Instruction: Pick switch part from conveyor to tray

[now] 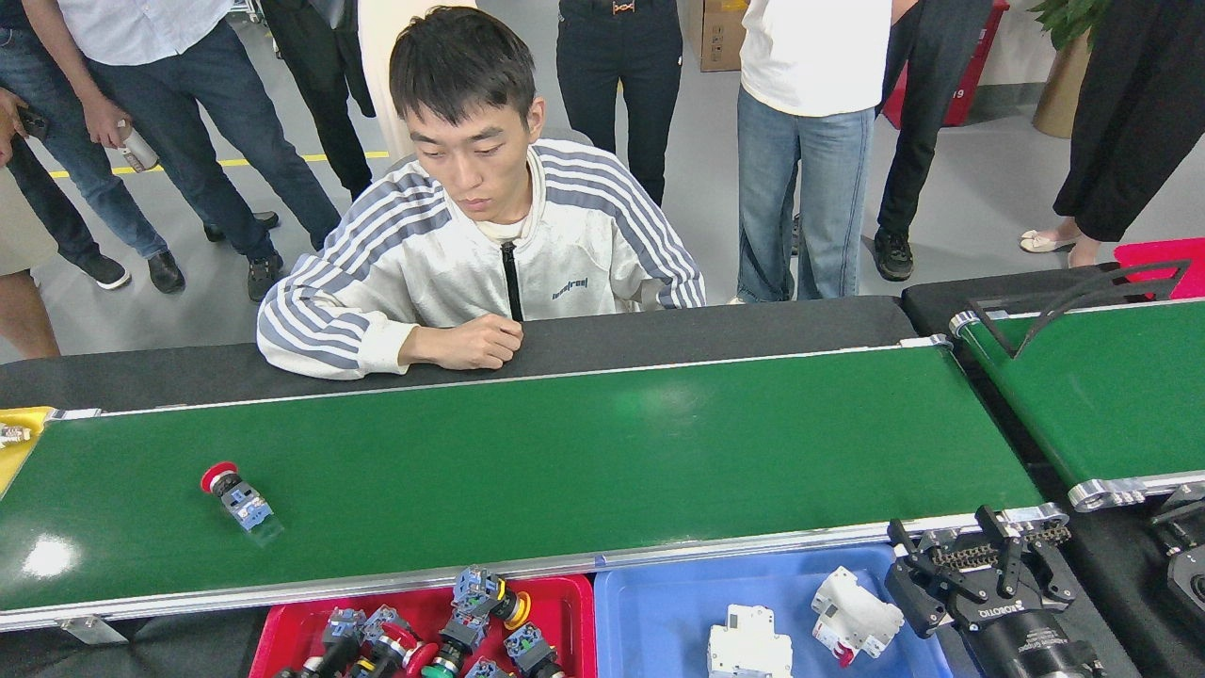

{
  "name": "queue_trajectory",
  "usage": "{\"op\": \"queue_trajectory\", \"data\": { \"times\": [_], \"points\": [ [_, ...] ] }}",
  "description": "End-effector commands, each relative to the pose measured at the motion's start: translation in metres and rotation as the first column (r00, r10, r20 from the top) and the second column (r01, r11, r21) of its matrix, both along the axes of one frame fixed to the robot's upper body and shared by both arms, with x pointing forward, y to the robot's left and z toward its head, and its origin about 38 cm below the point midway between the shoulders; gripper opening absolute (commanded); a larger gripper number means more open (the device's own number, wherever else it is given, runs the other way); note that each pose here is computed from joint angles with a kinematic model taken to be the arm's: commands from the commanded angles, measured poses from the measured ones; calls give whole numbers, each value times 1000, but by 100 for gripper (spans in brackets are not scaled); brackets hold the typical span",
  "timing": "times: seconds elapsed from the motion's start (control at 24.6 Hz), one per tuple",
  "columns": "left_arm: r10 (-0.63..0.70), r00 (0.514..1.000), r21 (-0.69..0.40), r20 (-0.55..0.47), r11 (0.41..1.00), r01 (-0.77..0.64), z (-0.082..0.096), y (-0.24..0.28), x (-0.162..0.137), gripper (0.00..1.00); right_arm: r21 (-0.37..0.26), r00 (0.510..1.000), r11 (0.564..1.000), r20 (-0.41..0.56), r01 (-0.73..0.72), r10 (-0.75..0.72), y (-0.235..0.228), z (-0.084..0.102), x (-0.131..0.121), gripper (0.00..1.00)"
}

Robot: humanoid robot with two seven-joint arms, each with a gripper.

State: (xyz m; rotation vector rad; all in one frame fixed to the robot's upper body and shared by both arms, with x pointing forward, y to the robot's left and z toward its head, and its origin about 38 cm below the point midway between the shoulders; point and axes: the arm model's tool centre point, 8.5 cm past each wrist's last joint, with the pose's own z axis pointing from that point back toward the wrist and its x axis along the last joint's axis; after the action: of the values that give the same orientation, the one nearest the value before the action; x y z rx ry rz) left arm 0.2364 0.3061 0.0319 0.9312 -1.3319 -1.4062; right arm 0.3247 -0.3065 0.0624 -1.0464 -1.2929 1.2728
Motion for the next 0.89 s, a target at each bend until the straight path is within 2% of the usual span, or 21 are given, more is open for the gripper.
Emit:
{"op": "queue_trajectory", "data": {
  "times": [0.0, 0.08, 0.2, 0.28, 0.45, 0.69, 0.85],
  "points": [
    [61, 998, 14, 7, 998, -61, 2, 11, 3, 100, 0, 1000, 1000, 20, -3, 3, 1, 6, 2, 100],
    [92, 996, 17, 12, 996, -92, 3, 15, 6, 100, 0, 1000, 1000, 20, -3, 3, 1, 6, 2, 100],
    [287, 956, 49, 61, 956, -290, 14, 51, 28, 100, 0, 1000, 1000, 19, -6, 6, 1, 6, 2, 100],
    [363, 930, 56, 53, 929, -366, 9, 69, 44, 100, -1, 1000, 1000, 19, -6, 6, 1, 6, 2, 100],
    [411, 910, 83, 54, 906, -414, 8, 94, 70, 100, -1, 1000, 1000, 19, -6, 6, 1, 6, 2, 100],
    [474, 876, 146, 84, 864, -482, 25, 137, 110, 100, -1, 1000, 1000, 19, -8, 8, 1, 6, 2, 100],
    [510, 859, 146, 51, 847, -511, 19, 154, 130, 100, 1, 1000, 1000, 14, -27, 27, 8, 4, 2, 100]
  ]
}}
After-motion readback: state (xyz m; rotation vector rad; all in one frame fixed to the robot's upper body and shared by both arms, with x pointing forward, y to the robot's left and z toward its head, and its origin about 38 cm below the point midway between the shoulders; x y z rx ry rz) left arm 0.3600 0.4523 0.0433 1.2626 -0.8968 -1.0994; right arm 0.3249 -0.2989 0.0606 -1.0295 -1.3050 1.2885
